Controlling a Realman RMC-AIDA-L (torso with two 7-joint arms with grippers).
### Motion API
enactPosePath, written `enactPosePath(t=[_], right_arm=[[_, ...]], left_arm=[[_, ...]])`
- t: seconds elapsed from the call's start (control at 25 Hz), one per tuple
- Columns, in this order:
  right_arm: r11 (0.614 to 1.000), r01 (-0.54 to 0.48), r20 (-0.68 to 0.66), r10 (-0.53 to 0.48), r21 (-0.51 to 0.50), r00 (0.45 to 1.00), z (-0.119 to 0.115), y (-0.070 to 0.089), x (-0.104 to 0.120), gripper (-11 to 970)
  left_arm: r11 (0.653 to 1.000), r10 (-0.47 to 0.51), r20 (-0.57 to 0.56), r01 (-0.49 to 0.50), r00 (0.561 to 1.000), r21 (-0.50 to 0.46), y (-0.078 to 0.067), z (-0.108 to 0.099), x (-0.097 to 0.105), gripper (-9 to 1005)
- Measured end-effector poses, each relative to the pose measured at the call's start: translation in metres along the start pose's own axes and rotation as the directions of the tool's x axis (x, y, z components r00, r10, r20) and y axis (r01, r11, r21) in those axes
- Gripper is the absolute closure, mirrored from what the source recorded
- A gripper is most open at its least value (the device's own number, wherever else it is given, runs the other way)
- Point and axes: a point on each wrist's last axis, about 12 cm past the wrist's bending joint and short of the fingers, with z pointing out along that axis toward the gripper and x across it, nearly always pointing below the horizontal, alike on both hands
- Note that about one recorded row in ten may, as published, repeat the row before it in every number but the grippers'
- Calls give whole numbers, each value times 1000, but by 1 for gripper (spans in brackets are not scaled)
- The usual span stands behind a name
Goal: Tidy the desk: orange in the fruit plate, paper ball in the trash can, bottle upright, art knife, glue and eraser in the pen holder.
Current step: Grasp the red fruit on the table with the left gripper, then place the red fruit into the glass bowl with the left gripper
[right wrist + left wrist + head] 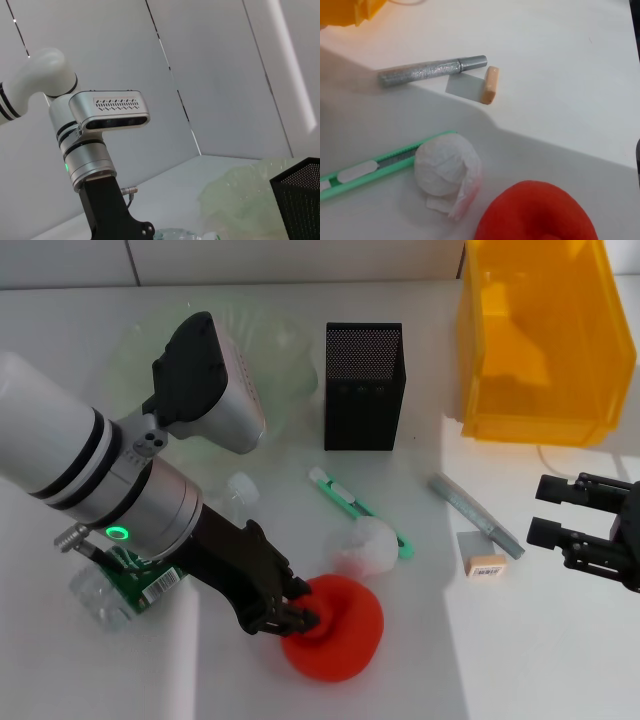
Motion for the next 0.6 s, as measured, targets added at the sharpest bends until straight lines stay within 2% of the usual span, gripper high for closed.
enactPosePath(t=[0.16,0.28,0.52,0.6], right_arm=[[1000,-2,1,2,0,1000,0,0,0,343],[1000,-4,0,4,2,1000,-1,1,1,343],[1000,-3,1,3,2,1000,-2,1,2,343],[1000,-3,1,3,2,1000,-2,2,2,343]], left_arm=[[1000,-1,-1,1,1000,4,-1,0,1,654],[1000,1,-1,-1,1000,7,-1,1,1,836],[998,32,39,-34,999,49,-5,-4,4,874],[997,29,97,-36,995,68,-5,-14,7,886]])
